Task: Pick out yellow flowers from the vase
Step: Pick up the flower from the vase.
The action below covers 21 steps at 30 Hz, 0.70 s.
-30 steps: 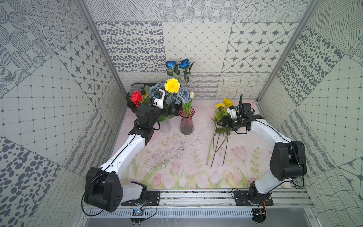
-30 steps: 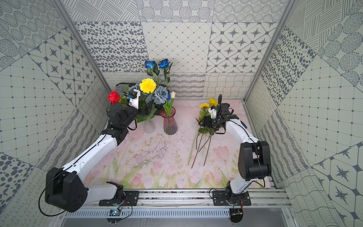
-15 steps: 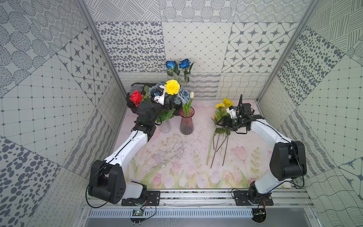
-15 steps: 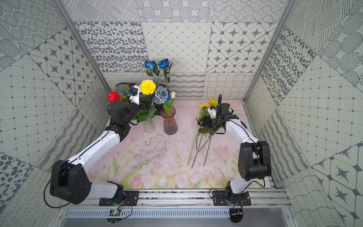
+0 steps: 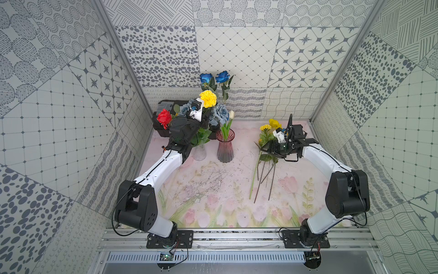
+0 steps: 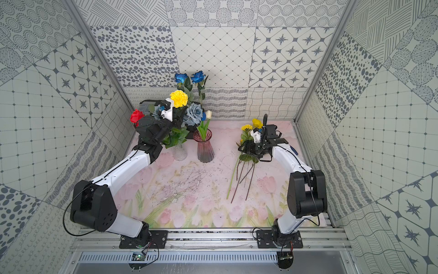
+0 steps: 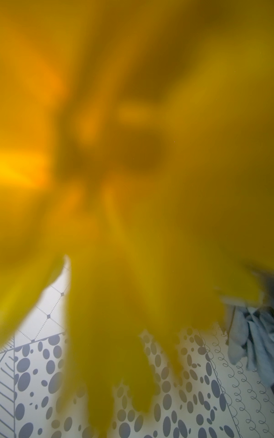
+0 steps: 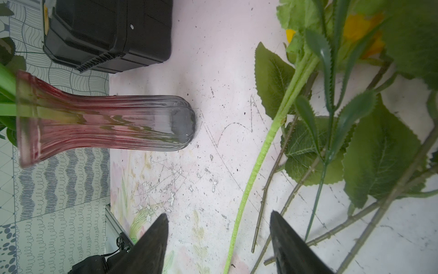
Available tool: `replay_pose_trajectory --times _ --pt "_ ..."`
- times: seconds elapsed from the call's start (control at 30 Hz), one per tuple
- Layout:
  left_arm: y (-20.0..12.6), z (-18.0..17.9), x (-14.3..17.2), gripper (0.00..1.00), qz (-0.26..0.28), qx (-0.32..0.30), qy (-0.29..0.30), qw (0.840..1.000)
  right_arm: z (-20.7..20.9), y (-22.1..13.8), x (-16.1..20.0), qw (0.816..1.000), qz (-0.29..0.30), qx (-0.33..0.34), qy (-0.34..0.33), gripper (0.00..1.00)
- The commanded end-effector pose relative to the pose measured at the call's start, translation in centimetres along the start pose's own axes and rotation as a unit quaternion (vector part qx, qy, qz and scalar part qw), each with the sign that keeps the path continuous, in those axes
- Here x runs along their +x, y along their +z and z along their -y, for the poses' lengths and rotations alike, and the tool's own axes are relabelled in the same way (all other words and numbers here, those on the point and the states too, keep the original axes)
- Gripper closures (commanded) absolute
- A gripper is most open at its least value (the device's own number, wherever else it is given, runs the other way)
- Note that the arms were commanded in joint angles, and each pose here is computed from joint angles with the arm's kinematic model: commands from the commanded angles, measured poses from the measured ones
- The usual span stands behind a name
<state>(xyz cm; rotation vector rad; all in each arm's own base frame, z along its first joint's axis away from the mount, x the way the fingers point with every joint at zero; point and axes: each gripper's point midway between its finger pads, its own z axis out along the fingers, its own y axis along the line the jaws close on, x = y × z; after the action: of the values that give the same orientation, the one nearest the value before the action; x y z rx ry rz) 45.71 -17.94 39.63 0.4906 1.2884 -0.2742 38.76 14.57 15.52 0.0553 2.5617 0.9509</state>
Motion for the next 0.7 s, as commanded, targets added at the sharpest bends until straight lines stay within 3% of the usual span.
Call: replay_pose_trajectory --times 0.0,0.17,0.67 --pt "0.4 0.1 -2.1 0.62 0.029 0.009 0.000 1.000 -0.4 0.2 -0.8 1.000 0.007 -0.012 0.001 0.31" --pt "0.8 0.2 -1.9 0.79 0.019 0.016 -0.003 1.000 -0.5 0.1 -0.9 1.000 0.010 -0.013 0.001 0.31" --pt "0.7 -0.2 -3.2 0.91 0.024 0.010 -0.002 1.000 -0.5 0.3 -0.8 1.000 0.010 -0.018 0.006 0.30"
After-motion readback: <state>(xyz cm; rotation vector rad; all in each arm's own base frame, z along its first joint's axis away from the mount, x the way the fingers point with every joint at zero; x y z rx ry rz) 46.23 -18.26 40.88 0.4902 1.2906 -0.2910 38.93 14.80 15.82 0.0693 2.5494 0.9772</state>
